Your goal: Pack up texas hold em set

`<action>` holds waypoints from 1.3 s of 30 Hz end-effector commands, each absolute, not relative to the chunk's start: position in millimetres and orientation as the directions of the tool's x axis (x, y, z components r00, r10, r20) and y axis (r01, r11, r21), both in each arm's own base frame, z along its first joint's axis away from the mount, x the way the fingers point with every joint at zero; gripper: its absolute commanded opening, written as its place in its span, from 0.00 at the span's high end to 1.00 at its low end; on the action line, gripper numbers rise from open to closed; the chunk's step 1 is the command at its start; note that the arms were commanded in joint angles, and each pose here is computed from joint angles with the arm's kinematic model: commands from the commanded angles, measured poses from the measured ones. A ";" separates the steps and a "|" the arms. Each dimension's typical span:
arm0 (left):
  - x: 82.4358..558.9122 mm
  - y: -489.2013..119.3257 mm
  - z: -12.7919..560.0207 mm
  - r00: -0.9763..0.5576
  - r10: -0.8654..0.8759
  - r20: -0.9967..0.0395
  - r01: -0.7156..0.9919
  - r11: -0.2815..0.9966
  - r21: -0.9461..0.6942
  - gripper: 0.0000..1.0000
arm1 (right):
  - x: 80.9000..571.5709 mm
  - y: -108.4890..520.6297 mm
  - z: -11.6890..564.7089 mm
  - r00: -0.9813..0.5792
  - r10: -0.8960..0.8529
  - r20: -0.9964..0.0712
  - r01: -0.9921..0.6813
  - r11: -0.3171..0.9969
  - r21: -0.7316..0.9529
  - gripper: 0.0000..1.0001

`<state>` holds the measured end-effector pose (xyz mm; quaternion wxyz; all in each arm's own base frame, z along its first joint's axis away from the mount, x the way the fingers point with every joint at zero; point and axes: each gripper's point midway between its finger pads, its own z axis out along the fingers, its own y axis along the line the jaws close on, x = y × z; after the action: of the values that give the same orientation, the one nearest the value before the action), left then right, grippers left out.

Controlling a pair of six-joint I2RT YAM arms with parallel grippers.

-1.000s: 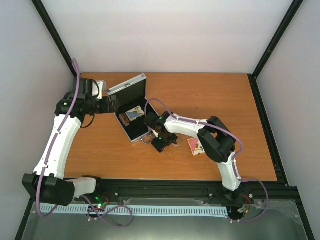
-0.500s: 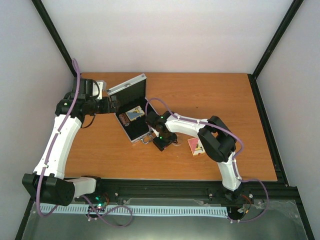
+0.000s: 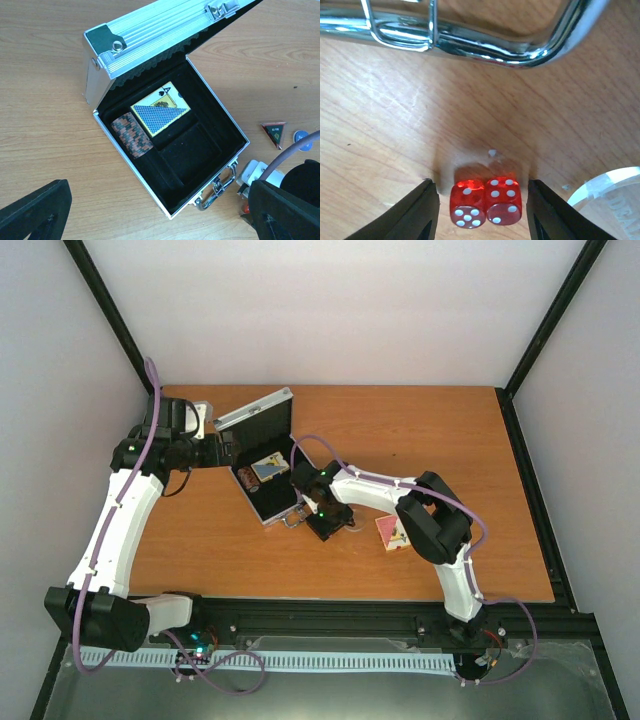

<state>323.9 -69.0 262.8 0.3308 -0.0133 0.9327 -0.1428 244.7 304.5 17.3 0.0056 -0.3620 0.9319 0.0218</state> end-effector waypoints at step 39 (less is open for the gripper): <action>322.5 -69.6 258.4 -0.784 -0.113 -0.610 0.074 0.959 -0.272 0.00 | 234.5 298.9 11.4 -0.761 -0.648 0.018 -0.646 0.761 0.056 0.43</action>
<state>323.1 -69.0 255.9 0.3222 -0.0139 0.9359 -0.1418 235.8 301.9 16.5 -0.0155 -0.3456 0.9378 0.0275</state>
